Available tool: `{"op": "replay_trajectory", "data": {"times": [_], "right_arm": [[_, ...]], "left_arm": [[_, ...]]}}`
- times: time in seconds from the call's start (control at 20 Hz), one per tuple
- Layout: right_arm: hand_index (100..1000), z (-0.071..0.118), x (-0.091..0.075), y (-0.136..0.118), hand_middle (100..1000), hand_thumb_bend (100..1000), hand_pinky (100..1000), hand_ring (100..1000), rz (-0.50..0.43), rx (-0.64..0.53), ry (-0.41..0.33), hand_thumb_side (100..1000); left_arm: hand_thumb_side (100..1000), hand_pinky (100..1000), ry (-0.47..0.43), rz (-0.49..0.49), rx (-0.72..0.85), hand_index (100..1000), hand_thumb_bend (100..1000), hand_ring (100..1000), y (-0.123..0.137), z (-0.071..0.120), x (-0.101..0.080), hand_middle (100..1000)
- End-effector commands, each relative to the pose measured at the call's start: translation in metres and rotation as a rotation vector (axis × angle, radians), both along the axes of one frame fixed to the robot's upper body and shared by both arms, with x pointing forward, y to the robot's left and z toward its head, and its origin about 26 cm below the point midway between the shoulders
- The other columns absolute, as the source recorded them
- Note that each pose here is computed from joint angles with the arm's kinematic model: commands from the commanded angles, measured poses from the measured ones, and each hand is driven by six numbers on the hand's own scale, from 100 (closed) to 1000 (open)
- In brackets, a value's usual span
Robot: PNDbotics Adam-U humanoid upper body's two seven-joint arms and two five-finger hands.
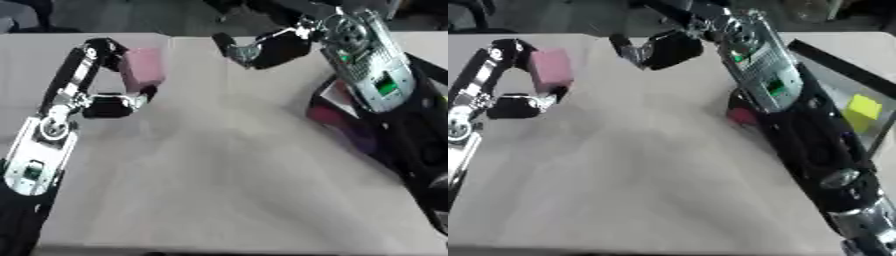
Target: Pick up the objects with one hand, pass them to the other hand, and then place them into the box on the other side of the table.
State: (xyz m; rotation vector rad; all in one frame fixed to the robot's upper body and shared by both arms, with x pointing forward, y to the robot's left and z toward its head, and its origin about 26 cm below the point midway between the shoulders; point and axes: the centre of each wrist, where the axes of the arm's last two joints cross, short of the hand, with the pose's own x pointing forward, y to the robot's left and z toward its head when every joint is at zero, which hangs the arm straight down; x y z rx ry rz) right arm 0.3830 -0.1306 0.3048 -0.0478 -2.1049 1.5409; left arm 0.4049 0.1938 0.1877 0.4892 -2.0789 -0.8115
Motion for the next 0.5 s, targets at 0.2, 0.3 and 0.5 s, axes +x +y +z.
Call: {"op": "replay_trajectory", "data": {"times": [0.2,0.3,0.5], "right_arm": [[1000,0.011,-0.009,0.009,1000,100,984,1000,0.108,-0.075,-0.026,100],[1000,0.011,-0.01,0.01,1000,100,984,1000,0.133,-0.096,-0.018,100],[1000,0.008,-0.011,0.013,1000,100,985,1000,0.159,-0.125,-0.01,100]], "left_arm": [[100,660,-0.07,-0.02,0.062,579,100,575,-0.016,0.005,-0.005,590],[100,659,-0.082,-0.014,0.077,577,100,575,-0.021,0.004,-0.007,589],[100,655,-0.108,-0.005,0.101,575,100,573,-0.035,0.003,-0.011,588]]}}
